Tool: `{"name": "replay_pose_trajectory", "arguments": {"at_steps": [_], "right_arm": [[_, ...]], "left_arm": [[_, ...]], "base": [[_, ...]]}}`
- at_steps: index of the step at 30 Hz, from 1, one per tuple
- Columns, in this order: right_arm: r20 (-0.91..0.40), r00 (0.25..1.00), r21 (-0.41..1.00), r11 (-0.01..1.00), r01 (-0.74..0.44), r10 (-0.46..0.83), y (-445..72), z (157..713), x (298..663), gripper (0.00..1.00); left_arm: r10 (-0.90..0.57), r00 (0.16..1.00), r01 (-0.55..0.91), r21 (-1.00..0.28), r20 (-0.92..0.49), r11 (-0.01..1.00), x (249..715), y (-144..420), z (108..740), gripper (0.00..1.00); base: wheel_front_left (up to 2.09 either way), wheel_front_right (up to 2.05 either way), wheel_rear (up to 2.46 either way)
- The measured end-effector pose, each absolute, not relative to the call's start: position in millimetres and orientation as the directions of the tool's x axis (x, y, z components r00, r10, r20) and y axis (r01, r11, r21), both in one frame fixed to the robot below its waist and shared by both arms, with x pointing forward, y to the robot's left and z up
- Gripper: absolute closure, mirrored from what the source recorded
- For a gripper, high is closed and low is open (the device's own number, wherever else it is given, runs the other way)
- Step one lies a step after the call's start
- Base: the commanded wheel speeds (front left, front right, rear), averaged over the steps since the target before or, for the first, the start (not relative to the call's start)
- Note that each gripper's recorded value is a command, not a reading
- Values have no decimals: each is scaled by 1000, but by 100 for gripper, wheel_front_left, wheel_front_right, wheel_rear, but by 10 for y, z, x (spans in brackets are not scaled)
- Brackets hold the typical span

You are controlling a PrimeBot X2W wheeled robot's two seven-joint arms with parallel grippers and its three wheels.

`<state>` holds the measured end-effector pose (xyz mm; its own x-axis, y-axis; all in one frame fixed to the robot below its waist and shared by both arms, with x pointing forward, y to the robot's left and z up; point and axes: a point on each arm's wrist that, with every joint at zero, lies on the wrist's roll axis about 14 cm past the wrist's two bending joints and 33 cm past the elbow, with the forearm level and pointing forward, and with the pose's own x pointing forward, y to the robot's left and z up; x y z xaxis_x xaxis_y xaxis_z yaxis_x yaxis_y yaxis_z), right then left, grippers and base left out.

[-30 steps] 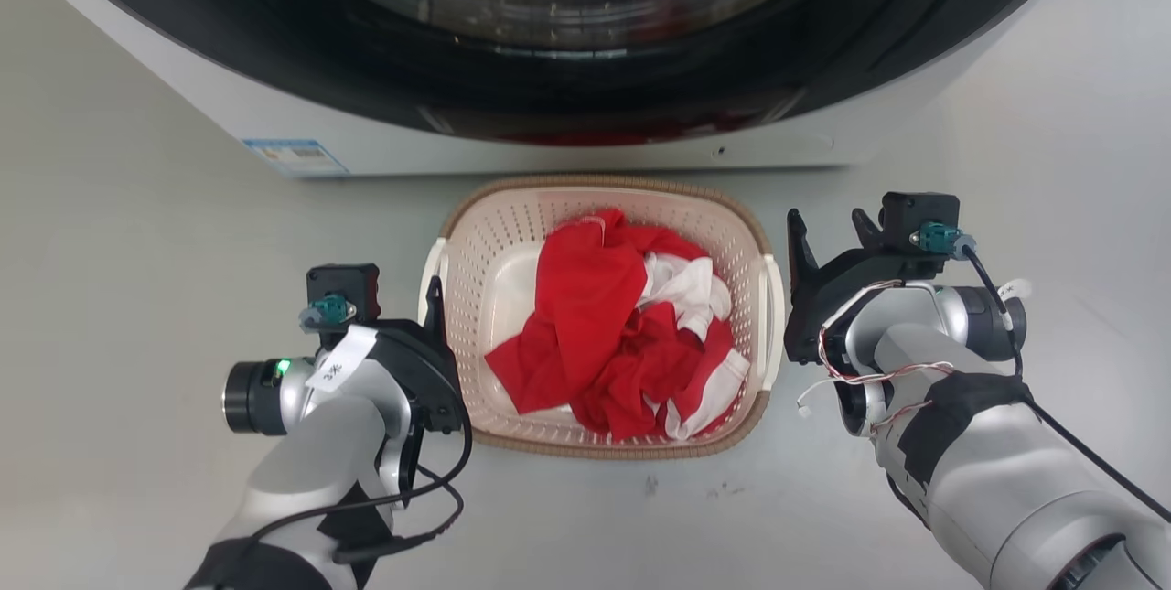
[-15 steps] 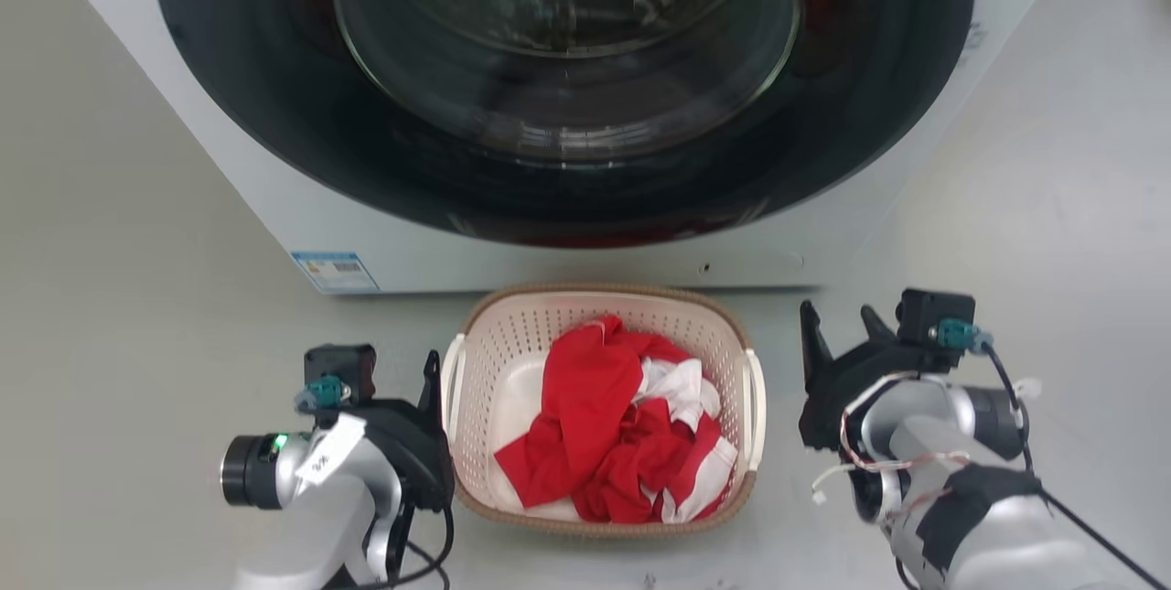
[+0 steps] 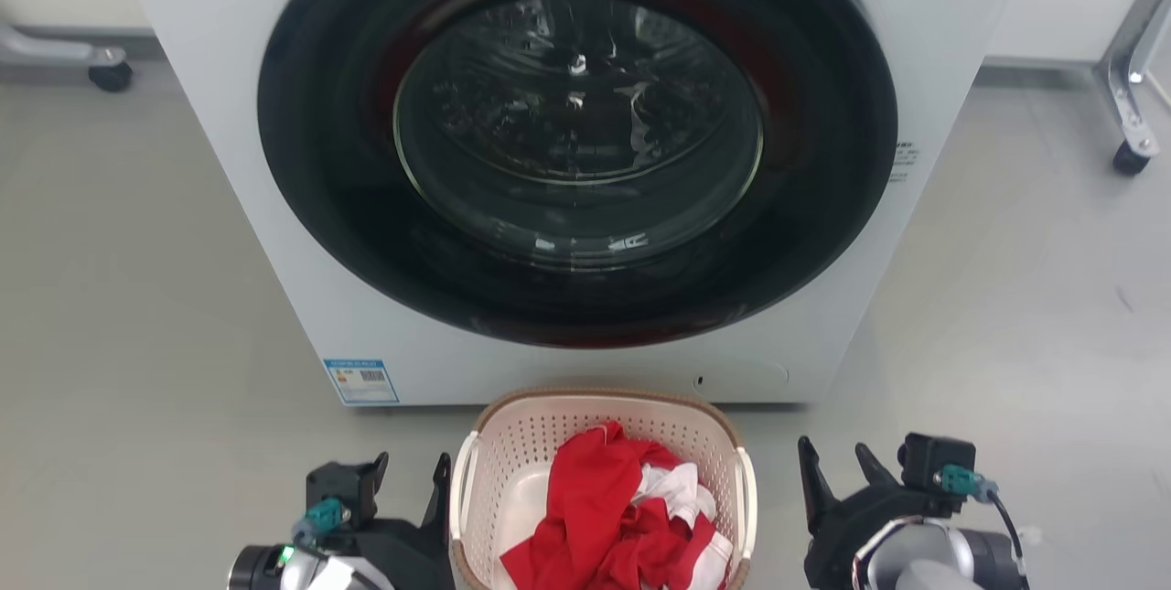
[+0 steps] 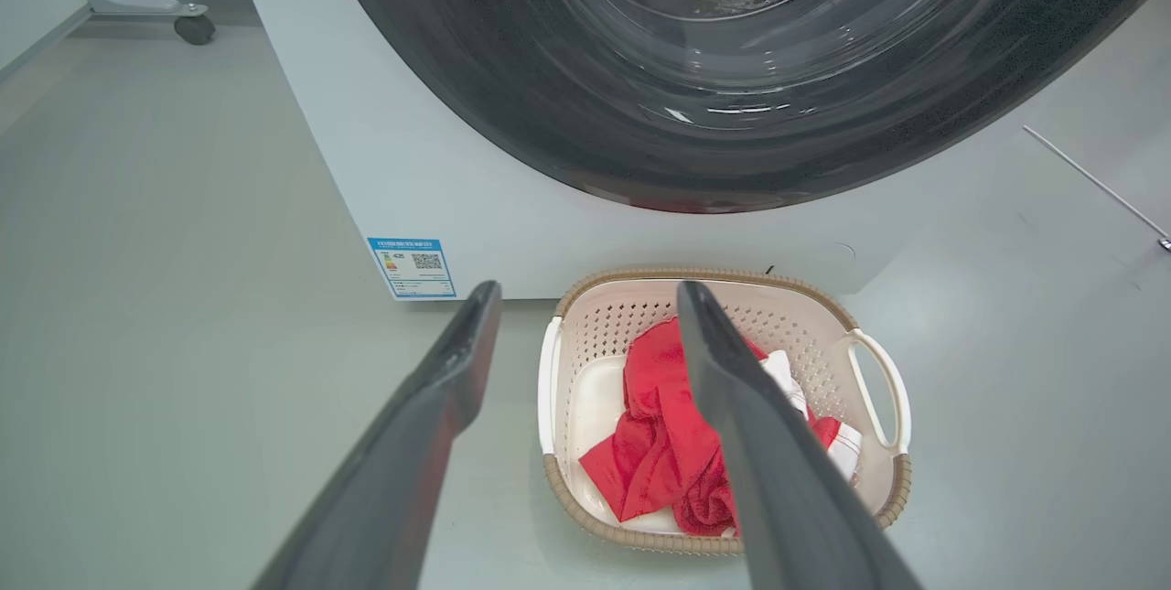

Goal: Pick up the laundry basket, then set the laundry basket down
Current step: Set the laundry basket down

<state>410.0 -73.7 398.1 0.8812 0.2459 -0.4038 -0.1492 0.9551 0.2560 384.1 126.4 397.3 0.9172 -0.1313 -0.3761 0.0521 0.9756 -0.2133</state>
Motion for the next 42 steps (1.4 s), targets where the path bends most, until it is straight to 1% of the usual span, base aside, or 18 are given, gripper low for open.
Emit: {"name": "replay_pose_trajectory", "arguments": {"at_steps": [8, 12, 20, 29, 34, 42], "right_arm": [[-314, 916, 278, 947, -161, 248, -783, 4187, 3849, 0], [-269, 932, 287, 944, -161, 241, -816, 4271, 3751, 0], [-164, 968, 278, 950, -139, 189, -992, 4476, 3578, 0], [-60, 989, 257, 959, -118, 138, -1077, 4724, 3397, 0], [-29, 994, 233, 968, -94, 104, -1169, 4803, 3325, 0], [48, 995, 204, 974, -99, 91, -1182, 5032, 3333, 0]], "left_arm": [[-137, 956, 79, -218, -261, 973, 3573, 1313, 4242, 0], [-115, 969, 66, -220, -219, 973, 3470, 1376, 4324, 0], [-71, 988, 41, -208, -136, 977, 3276, 1465, 4491, 0], [-33, 999, 26, -187, -39, 982, 3194, 1493, 4750, 0], [-35, 999, 36, -168, 8, 985, 3194, 1451, 4887, 0], [-37, 999, 42, -140, 39, 989, 3199, 1424, 4976, 0]], "base": [[0, 0, 0], [0, 0, 0], [0, 0, 0], [0, 0, 0], [0, 0, 0], [0, 0, 0]]}}
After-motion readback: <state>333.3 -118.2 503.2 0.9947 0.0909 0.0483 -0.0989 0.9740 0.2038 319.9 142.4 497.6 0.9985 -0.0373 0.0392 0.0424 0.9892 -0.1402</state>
